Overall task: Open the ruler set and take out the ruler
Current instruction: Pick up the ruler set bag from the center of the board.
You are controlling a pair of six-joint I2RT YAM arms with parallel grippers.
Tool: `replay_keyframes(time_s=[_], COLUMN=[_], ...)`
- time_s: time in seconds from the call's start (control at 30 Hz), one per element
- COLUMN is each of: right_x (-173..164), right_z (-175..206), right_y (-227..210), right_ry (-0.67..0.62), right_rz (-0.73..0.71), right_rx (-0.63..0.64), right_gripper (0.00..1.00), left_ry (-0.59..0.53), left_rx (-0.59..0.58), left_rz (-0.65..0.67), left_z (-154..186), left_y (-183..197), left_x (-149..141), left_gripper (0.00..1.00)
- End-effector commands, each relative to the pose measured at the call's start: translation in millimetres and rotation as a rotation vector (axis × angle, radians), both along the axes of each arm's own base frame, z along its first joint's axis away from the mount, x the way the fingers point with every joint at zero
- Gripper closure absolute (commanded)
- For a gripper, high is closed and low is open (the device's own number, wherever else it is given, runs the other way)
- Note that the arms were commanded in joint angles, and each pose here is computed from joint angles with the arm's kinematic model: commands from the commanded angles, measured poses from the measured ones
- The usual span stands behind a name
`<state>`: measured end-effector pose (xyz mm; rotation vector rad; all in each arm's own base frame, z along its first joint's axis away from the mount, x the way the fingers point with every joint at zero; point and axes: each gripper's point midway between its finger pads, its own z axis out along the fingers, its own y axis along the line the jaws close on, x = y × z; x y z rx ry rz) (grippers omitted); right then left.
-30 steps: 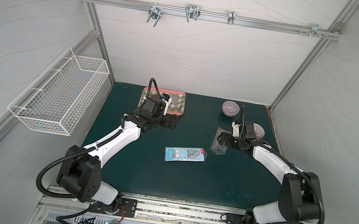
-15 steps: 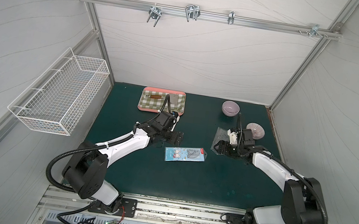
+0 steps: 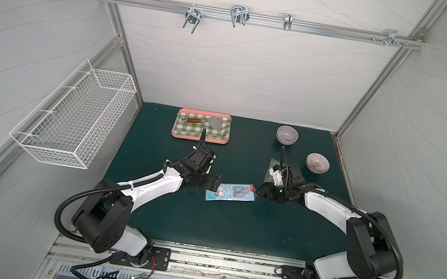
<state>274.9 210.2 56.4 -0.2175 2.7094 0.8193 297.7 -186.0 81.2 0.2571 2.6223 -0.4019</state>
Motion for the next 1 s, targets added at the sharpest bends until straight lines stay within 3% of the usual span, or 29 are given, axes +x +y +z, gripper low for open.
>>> replay_keyframes(time_s=[0.0, 0.33, 0.47, 0.57, 0.6, 0.97], right_x=[-1.9, -0.9, 2.3, 4.3, 4.9, 8.8], right_z=[-8.2, -27.0, -29.1, -29.0, -29.0, -30.8], right_y=[6.3, 15.0, 16.1, 17.1, 16.9, 21.3], right_ry=[0.029, 0.076, 0.076, 0.075, 0.073, 0.081], right_rz=[0.003, 0.005, 0.0, 0.0, -0.001, 0.0], right_rx=[0.026, 0.063, 0.062, 0.063, 0.062, 0.075], right_gripper=[0.4, 0.43, 0.44, 0.45, 0.44, 0.46], left_ry=[0.003, 0.077, 0.116, 0.127, 0.125, 0.123], left_rx=[-0.04, -0.056, -0.059, -0.053, -0.052, 0.021], left_rz=[0.013, 0.012, 0.01, 0.022, 0.03, 0.08], left_z=[1.5, -19.8, -28.8, -32.9, -33.3, -45.9], left_y=[-4.4, -6.1, -7.2, -5.4, -3.7, 13.2], left_x=[0.2, -13.2, -17.8, -21.2, -22.0, -24.5], left_gripper=[0.12, 0.34, 0.59, 0.93, 1.0, 1.0])
